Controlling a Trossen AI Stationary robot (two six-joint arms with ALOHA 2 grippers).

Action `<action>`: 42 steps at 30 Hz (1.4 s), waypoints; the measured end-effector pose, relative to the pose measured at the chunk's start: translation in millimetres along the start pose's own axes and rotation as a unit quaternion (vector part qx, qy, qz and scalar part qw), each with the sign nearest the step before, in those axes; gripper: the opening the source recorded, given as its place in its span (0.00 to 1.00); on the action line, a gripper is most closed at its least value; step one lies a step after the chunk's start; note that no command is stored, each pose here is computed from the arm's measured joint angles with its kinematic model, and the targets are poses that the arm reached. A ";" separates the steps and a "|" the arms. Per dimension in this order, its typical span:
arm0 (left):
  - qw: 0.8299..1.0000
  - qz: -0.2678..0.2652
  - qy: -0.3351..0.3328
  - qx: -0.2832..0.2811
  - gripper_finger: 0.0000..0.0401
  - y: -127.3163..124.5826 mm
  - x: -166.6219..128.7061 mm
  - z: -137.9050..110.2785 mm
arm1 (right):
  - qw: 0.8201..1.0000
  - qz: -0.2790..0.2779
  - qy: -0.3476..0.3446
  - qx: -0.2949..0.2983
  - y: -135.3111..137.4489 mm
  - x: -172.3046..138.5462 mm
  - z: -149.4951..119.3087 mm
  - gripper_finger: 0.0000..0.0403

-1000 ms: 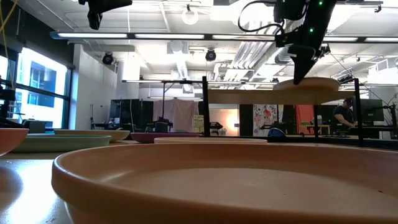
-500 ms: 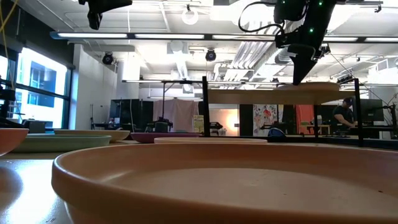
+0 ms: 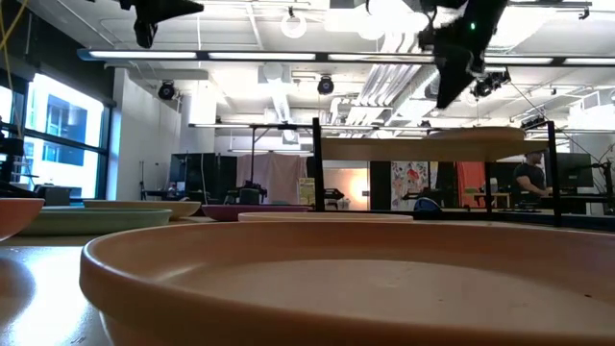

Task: Place and stack plates onto a shelf
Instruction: Stack the blue plate on top of the gray plate on the shelf

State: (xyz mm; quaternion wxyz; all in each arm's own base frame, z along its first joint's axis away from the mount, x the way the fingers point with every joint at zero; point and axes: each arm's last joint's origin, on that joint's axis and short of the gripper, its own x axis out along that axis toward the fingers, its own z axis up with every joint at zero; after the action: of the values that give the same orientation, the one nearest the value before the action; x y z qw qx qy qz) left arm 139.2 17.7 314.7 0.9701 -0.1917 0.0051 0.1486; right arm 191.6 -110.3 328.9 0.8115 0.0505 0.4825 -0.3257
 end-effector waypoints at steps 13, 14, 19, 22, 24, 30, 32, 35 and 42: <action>0.978 0.080 0.108 -0.161 0.24 6.9 24.8 -28.9 | 0.983 0.144 -0.074 0.090 -3.4 -54.0 27.7 0.26; 0.971 0.091 0.127 -0.179 0.24 8.0 27.3 -33.8 | 0.981 0.152 -0.073 0.097 -3.3 -55.4 28.0 0.26; 0.937 0.131 0.210 -0.248 0.24 11.7 39.8 -55.2 | 0.976 0.173 -0.055 0.117 -2.4 -56.3 25.8 0.26; 0.924 0.142 0.235 -0.268 0.24 12.2 48.3 -63.5 | 0.976 0.172 -0.041 0.123 -2.3 -56.0 23.4 0.26; 0.914 0.147 0.253 -0.282 0.24 12.7 53.1 -69.0 | 0.976 0.172 -0.031 0.129 -2.2 -55.8 21.7 0.26; 0.880 0.154 0.313 -0.324 0.24 13.1 64.9 -85.0 | 0.976 0.170 -0.011 0.138 -1.3 -55.7 18.0 0.26; 0.869 0.163 0.333 -0.327 0.24 13.9 67.1 -90.9 | 0.976 0.170 -0.009 0.137 -1.3 -55.6 17.6 0.26; 0.854 0.188 0.356 -0.328 0.24 14.9 68.6 -99.9 | 0.976 0.170 -0.008 0.137 -1.2 -55.5 17.6 0.26; 0.828 0.221 0.399 -0.327 0.24 9.6 74.0 -121.4 | 0.976 0.170 -0.008 0.136 -1.2 -55.5 17.6 0.26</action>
State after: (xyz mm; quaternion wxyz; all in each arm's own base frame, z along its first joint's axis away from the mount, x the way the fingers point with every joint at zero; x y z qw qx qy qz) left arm 212.9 2.1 193.8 0.7056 -0.5337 0.3851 0.2628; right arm 186.2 -91.6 383.8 0.8445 0.2391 0.4111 -0.2462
